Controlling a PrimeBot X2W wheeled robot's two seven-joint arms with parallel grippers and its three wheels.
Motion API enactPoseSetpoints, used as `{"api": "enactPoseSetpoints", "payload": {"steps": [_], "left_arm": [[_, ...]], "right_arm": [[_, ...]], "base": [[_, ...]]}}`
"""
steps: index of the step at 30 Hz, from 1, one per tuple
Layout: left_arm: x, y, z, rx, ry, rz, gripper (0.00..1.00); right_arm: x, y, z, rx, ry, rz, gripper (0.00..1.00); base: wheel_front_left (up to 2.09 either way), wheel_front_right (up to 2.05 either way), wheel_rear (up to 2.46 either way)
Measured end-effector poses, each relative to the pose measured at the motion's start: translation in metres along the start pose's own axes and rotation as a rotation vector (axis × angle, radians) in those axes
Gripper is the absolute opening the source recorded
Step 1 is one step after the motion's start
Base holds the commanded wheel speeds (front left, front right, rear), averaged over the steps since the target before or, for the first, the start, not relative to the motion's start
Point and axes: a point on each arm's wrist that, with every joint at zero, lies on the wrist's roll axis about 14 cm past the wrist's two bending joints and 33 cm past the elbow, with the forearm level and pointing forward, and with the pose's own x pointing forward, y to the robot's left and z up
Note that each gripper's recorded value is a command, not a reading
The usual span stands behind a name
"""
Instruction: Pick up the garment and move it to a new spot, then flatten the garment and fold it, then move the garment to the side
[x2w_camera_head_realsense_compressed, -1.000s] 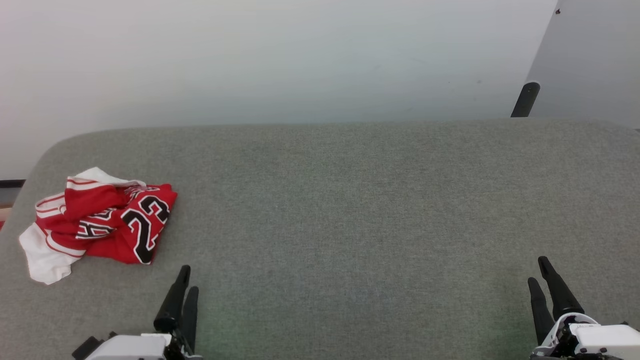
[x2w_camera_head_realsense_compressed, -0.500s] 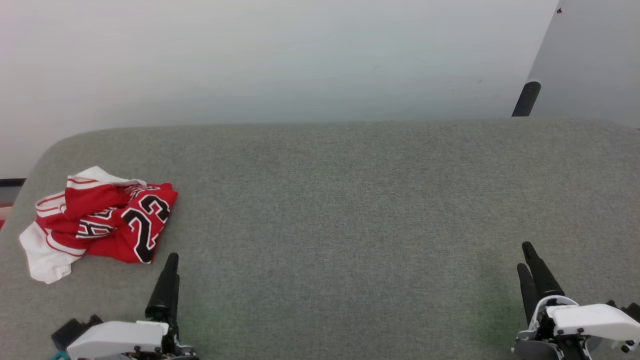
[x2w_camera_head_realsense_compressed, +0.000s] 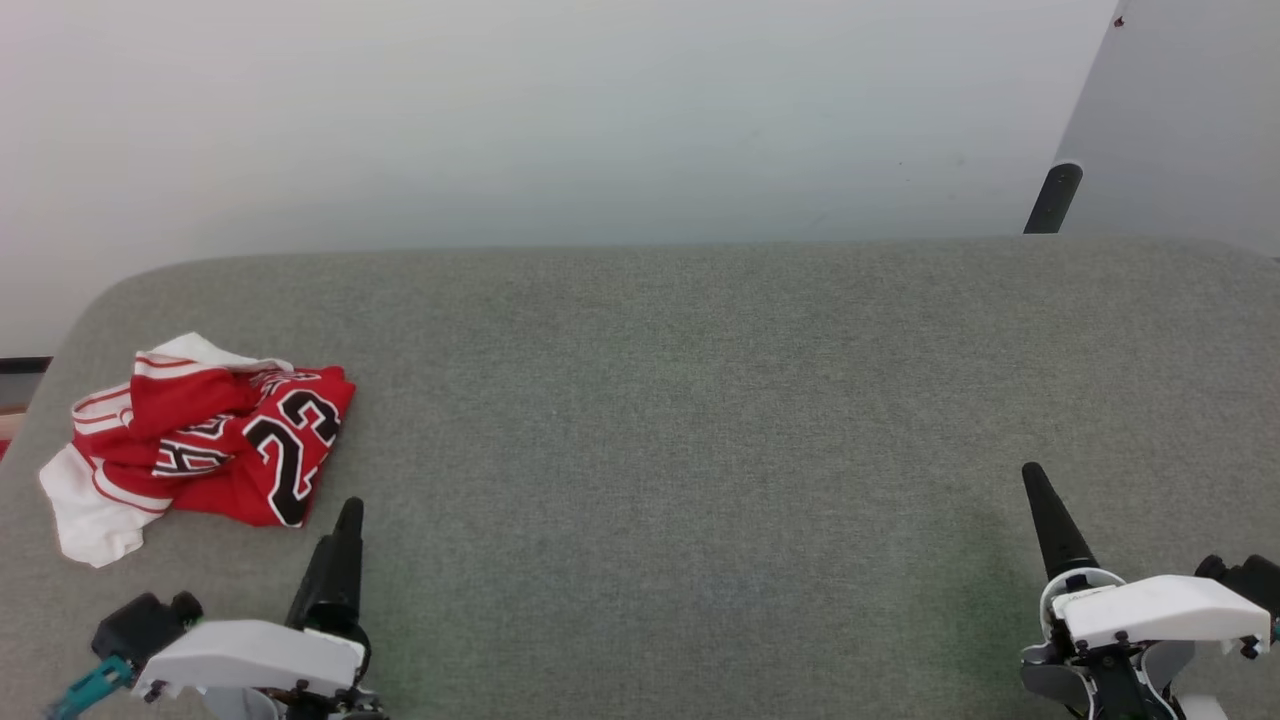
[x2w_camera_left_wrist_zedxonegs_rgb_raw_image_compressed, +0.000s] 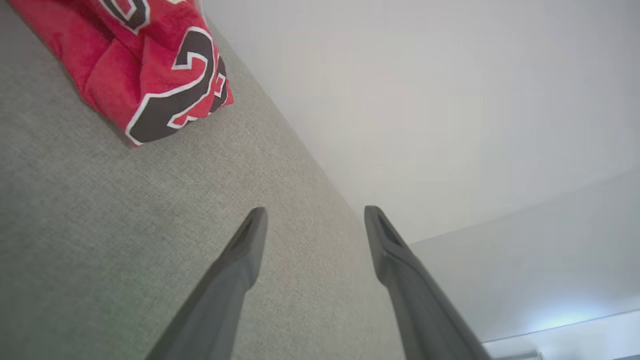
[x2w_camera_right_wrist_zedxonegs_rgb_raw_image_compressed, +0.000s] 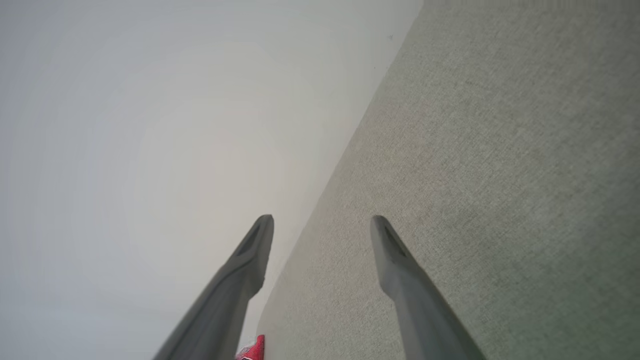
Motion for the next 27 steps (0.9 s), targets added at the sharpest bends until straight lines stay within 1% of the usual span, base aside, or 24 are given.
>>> {"api": "enactPoseSetpoints", "payload": {"steps": [12, 17, 27], "left_arm": [[0.003, 0.001, 0.003, 0.292, 0.009, 0.001, 1.0], [0.004, 0.001, 0.005, 0.373, 0.003, -0.002, 1.0], [0.006, -0.003, 0.014, 0.549, -0.024, -0.015, 1.0]], "right_arm": [[0.005, 0.01, -0.004, -0.307, 0.011, 0.036, 1.0], [0.007, 0.012, -0.003, -0.443, 0.01, 0.048, 1.0], [0.01, 0.02, 0.0, -0.659, -0.013, 0.075, 1.0]], "base": [[0.0, 0.0, 0.0], [0.0, 0.0, 0.0], [0.0, 0.0, 0.0]]}}
